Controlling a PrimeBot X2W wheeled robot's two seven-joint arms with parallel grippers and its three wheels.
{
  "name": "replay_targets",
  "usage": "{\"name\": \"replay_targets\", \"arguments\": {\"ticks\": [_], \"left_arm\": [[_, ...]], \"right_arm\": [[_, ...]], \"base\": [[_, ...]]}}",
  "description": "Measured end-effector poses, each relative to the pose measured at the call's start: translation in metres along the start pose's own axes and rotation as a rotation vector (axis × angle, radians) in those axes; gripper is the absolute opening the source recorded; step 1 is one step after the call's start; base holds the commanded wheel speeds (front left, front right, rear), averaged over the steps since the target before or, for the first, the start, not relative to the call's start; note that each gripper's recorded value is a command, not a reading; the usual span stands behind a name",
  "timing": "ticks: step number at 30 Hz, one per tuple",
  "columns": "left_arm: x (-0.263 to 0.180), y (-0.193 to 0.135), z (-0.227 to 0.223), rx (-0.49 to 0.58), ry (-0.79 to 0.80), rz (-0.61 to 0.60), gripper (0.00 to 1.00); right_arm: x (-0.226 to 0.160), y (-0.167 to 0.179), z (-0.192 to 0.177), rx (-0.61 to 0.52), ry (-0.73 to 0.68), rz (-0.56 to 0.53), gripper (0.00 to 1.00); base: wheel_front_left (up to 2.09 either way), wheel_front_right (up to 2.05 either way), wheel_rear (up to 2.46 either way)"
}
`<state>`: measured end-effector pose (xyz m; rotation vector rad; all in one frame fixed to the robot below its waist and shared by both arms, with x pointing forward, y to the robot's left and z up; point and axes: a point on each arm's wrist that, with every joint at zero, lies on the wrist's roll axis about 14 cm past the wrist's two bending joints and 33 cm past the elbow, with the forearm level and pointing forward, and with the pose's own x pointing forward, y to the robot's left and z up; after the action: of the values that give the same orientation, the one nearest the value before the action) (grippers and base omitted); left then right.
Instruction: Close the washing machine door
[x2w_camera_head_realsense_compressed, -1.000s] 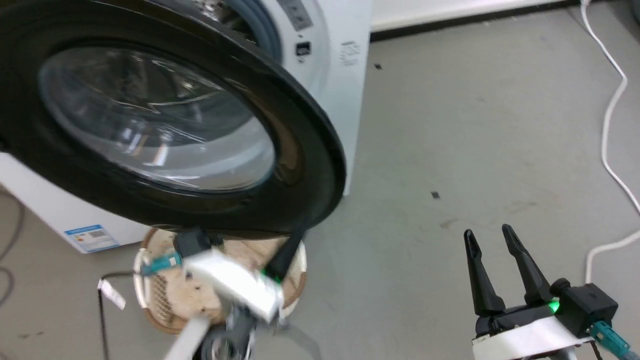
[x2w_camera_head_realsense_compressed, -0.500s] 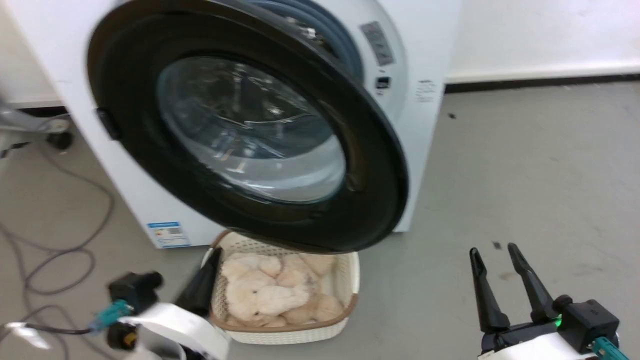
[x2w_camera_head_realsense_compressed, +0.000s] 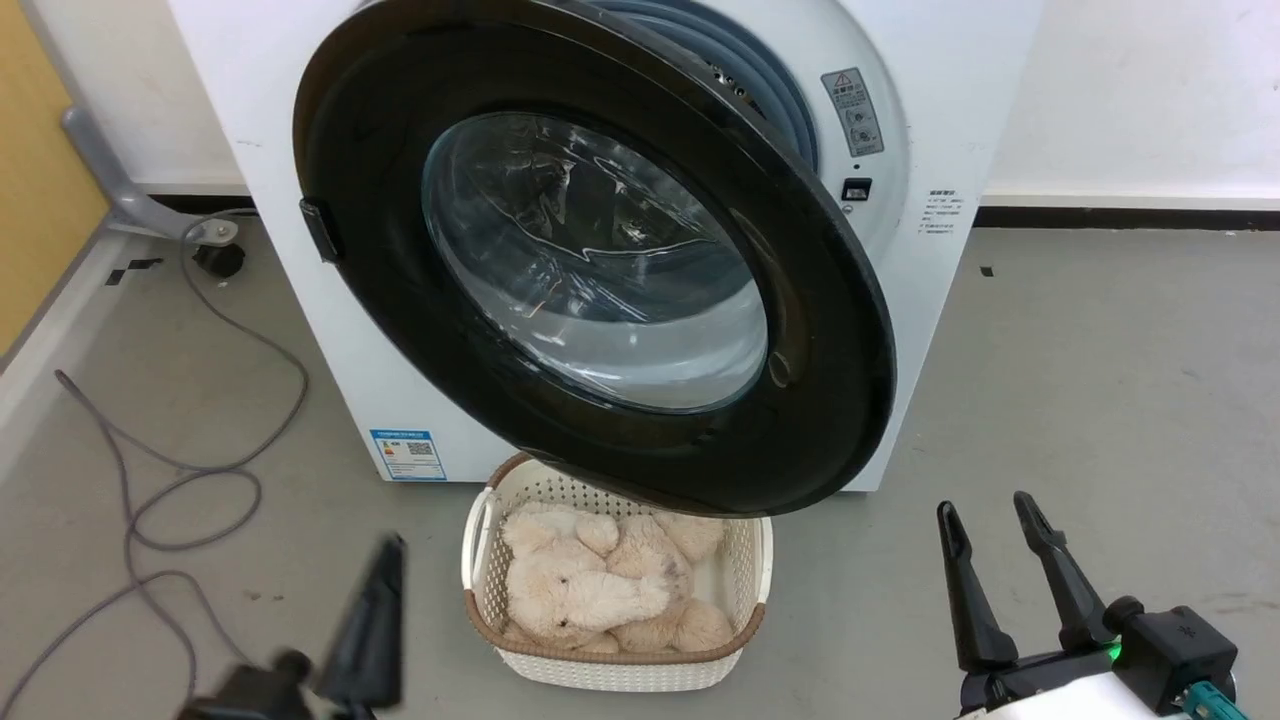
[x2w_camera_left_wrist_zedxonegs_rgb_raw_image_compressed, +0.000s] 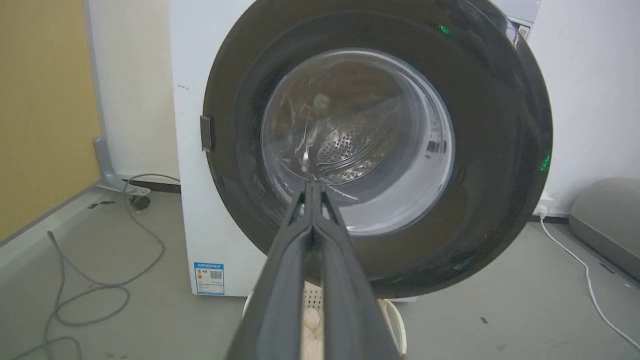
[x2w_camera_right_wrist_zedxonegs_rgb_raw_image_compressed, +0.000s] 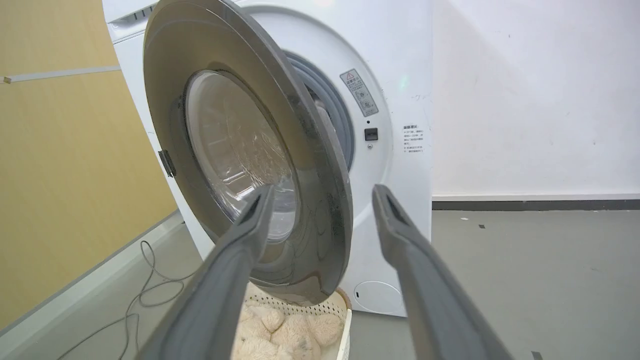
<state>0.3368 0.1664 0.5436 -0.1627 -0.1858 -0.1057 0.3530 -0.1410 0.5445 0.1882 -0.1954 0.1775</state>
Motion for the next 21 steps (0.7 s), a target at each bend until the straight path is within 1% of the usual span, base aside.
{"name": "replay_targets", "arguments": {"ticks": [1, 2, 3, 11, 12, 13, 14, 18, 21], "left_arm": [[-0.004, -0.001, -0.008, 0.022, 0.026, -0.010, 0.06], [-0.007, -0.001, -0.013, 0.046, 0.046, -0.012, 0.85], [-0.008, -0.002, -0.015, 0.056, 0.052, -0.016, 1.00], [-0.009, 0.000, -0.018, 0.060, 0.053, 0.005, 1.00], [-0.009, 0.000, -0.018, 0.061, 0.052, 0.006, 1.00], [-0.009, -0.001, -0.017, 0.059, 0.050, 0.005, 1.00], [-0.009, -0.001, -0.016, 0.060, 0.047, 0.007, 1.00], [-0.010, 0.002, -0.013, 0.065, 0.037, 0.018, 1.00], [-0.011, 0.005, -0.017, 0.057, 0.049, 0.028, 1.00]], "right_arm": [[0.000, 0.001, 0.000, 0.000, 0.001, 0.002, 1.00], [0.001, 0.001, -0.001, 0.001, 0.004, 0.004, 1.00], [0.001, 0.002, -0.003, 0.000, 0.008, 0.006, 1.00], [0.001, 0.009, -0.013, -0.023, 0.043, 0.034, 1.00], [0.001, 0.011, -0.015, -0.024, 0.049, 0.039, 0.43], [0.001, 0.013, -0.017, -0.023, 0.052, 0.045, 0.03], [0.002, 0.015, -0.018, -0.023, 0.055, 0.053, 0.00], [0.004, 0.025, -0.023, -0.035, 0.073, 0.106, 0.00], [0.009, 0.036, -0.031, -0.064, 0.099, 0.180, 0.00]], "base": [[0.00, 0.00, 0.00], [0.00, 0.00, 0.00], [0.00, 0.00, 0.00], [0.00, 0.00, 0.00], [0.00, 0.00, 0.00], [0.00, 0.00, 0.00], [0.00, 0.00, 0.00], [0.00, 0.00, 0.00], [0.00, 0.00, 0.00]]}}
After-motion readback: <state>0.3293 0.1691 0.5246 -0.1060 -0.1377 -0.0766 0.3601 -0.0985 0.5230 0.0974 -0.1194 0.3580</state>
